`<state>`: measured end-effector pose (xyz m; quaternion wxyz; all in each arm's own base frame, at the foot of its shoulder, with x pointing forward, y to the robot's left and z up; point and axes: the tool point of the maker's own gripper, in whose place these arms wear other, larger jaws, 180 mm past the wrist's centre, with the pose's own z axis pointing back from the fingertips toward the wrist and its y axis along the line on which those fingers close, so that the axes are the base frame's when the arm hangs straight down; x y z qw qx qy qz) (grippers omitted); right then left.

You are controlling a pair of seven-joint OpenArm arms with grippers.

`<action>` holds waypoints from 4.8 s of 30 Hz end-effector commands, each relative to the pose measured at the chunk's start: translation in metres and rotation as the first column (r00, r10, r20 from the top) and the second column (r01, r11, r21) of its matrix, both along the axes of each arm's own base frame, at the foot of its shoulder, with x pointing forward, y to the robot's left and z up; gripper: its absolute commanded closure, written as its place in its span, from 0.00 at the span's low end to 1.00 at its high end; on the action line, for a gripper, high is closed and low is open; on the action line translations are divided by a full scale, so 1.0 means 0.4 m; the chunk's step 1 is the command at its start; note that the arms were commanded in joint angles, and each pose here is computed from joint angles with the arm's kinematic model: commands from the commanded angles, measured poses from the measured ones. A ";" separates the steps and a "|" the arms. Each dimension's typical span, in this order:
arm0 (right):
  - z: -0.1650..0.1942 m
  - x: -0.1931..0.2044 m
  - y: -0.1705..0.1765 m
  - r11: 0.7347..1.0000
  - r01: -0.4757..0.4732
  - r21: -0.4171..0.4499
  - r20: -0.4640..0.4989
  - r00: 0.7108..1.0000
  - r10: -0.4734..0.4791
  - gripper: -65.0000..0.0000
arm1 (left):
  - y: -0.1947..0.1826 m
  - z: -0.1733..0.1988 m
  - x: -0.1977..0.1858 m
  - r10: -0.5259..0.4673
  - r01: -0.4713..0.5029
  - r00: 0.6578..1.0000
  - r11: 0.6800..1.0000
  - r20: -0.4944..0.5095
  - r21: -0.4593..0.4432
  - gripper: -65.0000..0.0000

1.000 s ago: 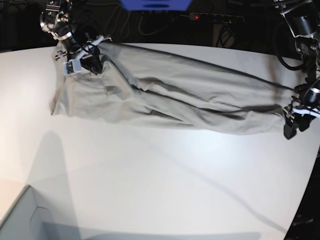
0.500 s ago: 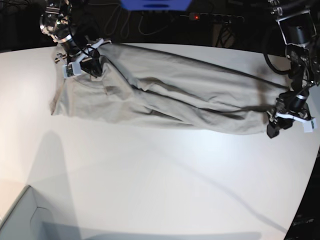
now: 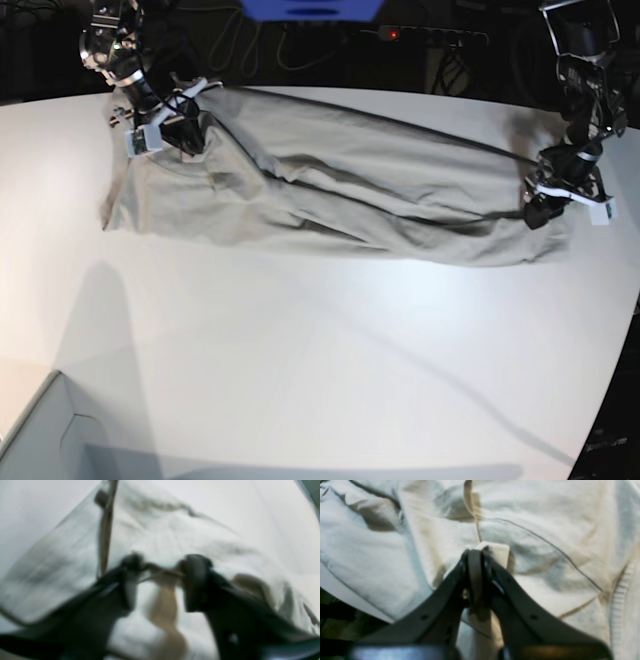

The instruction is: Layout the t-shirt on the table in an organized manner, then fold the t-shirt properly

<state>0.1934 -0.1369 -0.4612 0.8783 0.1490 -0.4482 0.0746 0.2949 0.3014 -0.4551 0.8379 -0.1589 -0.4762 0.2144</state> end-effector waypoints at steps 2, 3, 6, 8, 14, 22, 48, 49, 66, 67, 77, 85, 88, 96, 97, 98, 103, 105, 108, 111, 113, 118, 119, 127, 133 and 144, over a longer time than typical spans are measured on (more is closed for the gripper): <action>0.023 0.015 0.001 1.000 0.001 0.016 0.041 0.999 -0.001 1.00 | 0.031 0.032 0.005 0.013 -0.014 0.999 1.000 0.042 0.017 0.78; 0.023 0.015 0.001 1.000 0.001 0.016 0.041 0.999 -0.001 1.00 | 0.046 0.036 -0.002 0.029 -0.029 0.999 0.999 0.047 0.017 0.83; 0.023 0.015 0.001 1.000 0.001 0.016 0.041 0.999 -0.001 1.00 | 0.102 0.065 -0.009 0.100 -0.102 0.992 0.995 0.082 0.020 0.94; 0.023 0.015 0.001 1.000 0.001 0.016 0.041 0.999 -0.001 1.00 | 0.110 0.109 0.005 0.122 -0.126 0.983 0.992 0.141 0.023 0.94; 0.023 0.015 0.002 1.000 -0.001 0.016 0.041 0.999 0.000 1.00 | 0.101 0.277 0.047 0.051 -0.089 0.958 0.988 0.281 0.125 0.94; 0.023 0.015 0.002 1.000 -0.001 0.016 0.041 0.999 0.000 1.00 | 0.141 0.272 0.161 0.065 -0.089 0.974 0.991 0.217 0.100 0.77; 0.032 0.037 -0.002 1.000 -0.003 0.012 0.059 0.998 0.002 1.00 | 0.117 0.121 0.182 0.116 -0.114 0.991 0.993 0.074 -0.030 0.99; 0.033 0.039 -0.002 1.000 -0.003 0.012 0.061 0.998 0.002 1.00 | 0.118 0.121 0.180 0.116 -0.114 0.991 0.993 0.072 -0.028 1.00; 0.034 0.041 -0.002 1.000 -0.003 0.012 0.062 0.998 0.002 1.00 | 0.154 0.281 0.201 0.069 -0.095 0.975 0.989 0.213 0.114 1.00; 0.034 0.041 -0.002 1.000 -0.003 0.012 0.062 0.998 0.002 1.00 | 0.154 0.284 0.202 0.068 -0.095 0.974 0.989 0.216 0.115 1.00; 0.034 0.040 -0.003 1.000 -0.002 0.011 0.062 0.998 0.001 1.00 | 0.143 0.308 0.168 0.020 -0.059 0.977 0.982 0.214 0.177 1.00; 0.034 0.040 -0.002 1.000 -0.001 0.012 0.062 0.998 0.000 1.00 | 0.112 0.296 0.063 0.010 -0.039 0.984 0.987 0.179 0.159 1.00; 0.034 0.040 -0.001 1.000 0.000 0.014 0.062 0.998 0.000 1.00 | 0.107 0.272 0.013 0.013 -0.035 0.988 0.990 0.155 0.140 1.00; 0.033 0.039 0.001 1.000 0.000 0.015 0.061 0.998 -0.001 1.00 | 0.138 0.114 -0.074 0.075 -0.075 0.997 0.996 -0.009 0.053 1.00; 0.032 0.037 0.001 1.000 0.000 0.015 0.059 0.998 -0.001 1.00 | 0.145 0.107 -0.069 0.083 -0.083 0.996 0.996 -0.008 0.042 1.00; 0.032 0.037 0.001 1.000 0.000 0.015 0.059 0.998 -0.001 1.00 | 0.152 0.102 -0.060 0.098 -0.098 0.995 0.995 0.000 0.037 1.00; 0.031 0.035 0.001 1.000 0.000 0.015 0.058 0.998 -0.001 1.00 | 0.182 0.093 -0.049 0.162 -0.163 0.986 0.987 0.043 0.018 1.00; 0.031 0.034 0.001 1.000 0.000 0.015 0.056 0.998 -0.001 1.00 | 0.188 0.103 -0.041 0.161 -0.162 0.986 0.986 0.054 0.024 1.00; 0.031 0.034 -0.001 1.000 0.000 0.014 0.056 0.998 0.000 1.00 | 0.188 0.109 -0.033 0.161 -0.162 0.985 0.986 0.062 0.022 1.00; 0.031 0.034 -0.002 1.000 -0.001 0.012 0.056 0.998 0.000 1.00 | 0.200 0.135 -0.007 0.161 -0.164 0.983 0.986 0.090 0.031 1.00; 0.031 0.034 -0.003 1.000 0.000 0.012 0.056 0.998 -0.001 1.00 | 0.210 0.156 0.012 0.154 -0.159 0.982 0.986 0.106 0.041 1.00; 0.031 0.034 -0.003 1.000 0.000 0.012 0.056 0.998 -0.001 1.00 | 0.180 0.229 0.122 0.070 -0.082 0.983 0.994 0.172 0.068 1.00; 0.031 0.034 -0.002 1.000 -0.001 0.012 0.056 0.998 0.000 1.00 | 0.167 0.246 0.148 0.051 -0.065 0.981 0.995 0.189 0.070 1.00; 0.031 0.034 -0.002 1.000 -0.001 0.012 0.056 0.998 0.000 1.00 | 0.060 0.381 0.327 -0.081 0.053 0.949 0.994 0.304 0.099 1.00; 0.031 0.034 -0.002 1.000 -0.001 0.012 0.056 0.998 0.000 1.00 | 0.026 0.445 0.386 -0.122 0.087 0.928 0.990 0.352 0.115 1.00; 0.034 0.040 -0.001 1.000 0.000 0.014 0.062 0.998 0.000 1.00 | -0.003 0.498 0.431 -0.184 0.133 0.910 0.979 0.372 0.157 1.00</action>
